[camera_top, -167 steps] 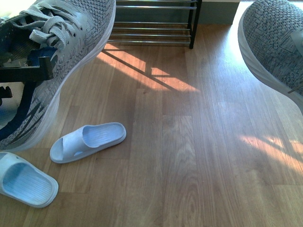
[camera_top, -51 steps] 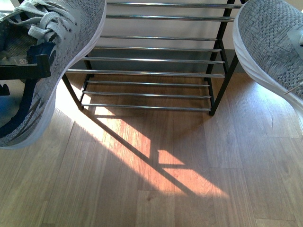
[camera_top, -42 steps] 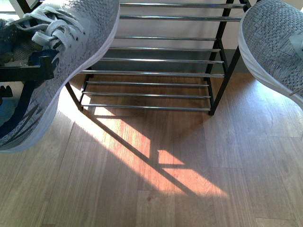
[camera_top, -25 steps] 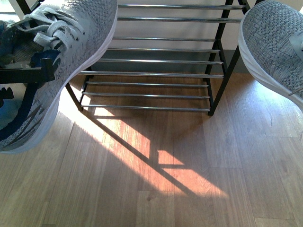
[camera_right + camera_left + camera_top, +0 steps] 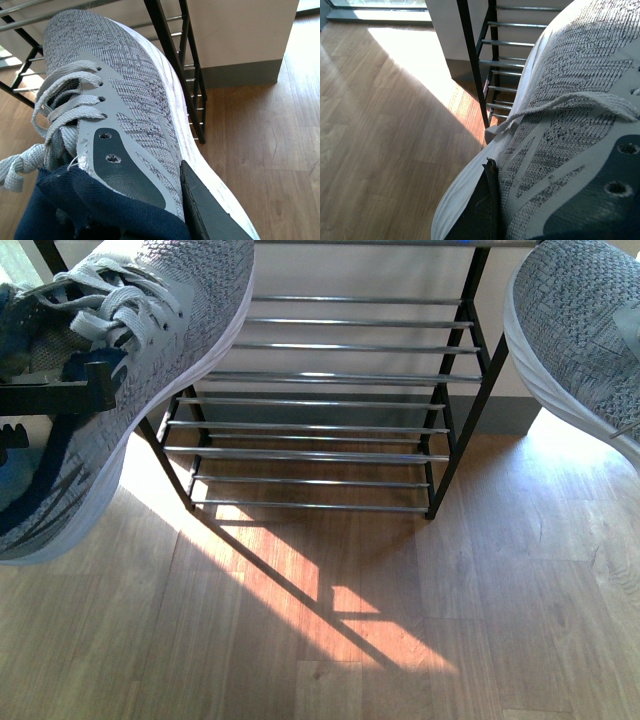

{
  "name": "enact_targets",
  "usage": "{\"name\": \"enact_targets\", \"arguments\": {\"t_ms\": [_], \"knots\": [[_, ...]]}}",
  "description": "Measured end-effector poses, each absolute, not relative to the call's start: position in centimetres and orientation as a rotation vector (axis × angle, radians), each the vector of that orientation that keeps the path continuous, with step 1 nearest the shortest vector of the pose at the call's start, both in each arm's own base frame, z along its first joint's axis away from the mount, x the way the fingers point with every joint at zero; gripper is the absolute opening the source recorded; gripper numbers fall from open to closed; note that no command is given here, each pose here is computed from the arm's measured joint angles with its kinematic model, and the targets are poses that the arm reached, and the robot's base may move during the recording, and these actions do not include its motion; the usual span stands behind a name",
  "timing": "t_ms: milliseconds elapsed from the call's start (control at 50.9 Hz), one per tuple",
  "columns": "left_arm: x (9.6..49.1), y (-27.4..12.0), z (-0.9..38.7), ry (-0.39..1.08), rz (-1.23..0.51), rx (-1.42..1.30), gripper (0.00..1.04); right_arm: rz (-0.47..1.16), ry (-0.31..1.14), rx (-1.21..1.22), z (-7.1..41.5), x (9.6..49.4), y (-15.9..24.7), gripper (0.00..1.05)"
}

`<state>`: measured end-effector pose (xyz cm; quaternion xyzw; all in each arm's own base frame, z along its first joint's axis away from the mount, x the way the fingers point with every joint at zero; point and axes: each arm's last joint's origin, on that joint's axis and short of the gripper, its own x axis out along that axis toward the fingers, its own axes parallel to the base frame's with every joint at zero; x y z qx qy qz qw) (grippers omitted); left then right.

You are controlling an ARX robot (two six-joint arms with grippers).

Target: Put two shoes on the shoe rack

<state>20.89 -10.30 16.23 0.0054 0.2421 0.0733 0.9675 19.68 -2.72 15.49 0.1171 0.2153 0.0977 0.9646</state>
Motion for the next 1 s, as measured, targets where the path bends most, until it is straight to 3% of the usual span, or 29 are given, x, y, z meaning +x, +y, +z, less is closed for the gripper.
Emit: {"name": "enact_targets", "arguments": {"t_ms": [787,1003], "knots": [[20.9,-10.3,16.2,0.489,0.150,0.012,0.02,0.201,0.435,0.237,15.5,19.7,-2.7,0.01],[20.9,-10.3,16.2,0.490,0.148,0.011,0.02,0.304,0.300,0.150,16.5,21.2,-1.2,0.01]]}}
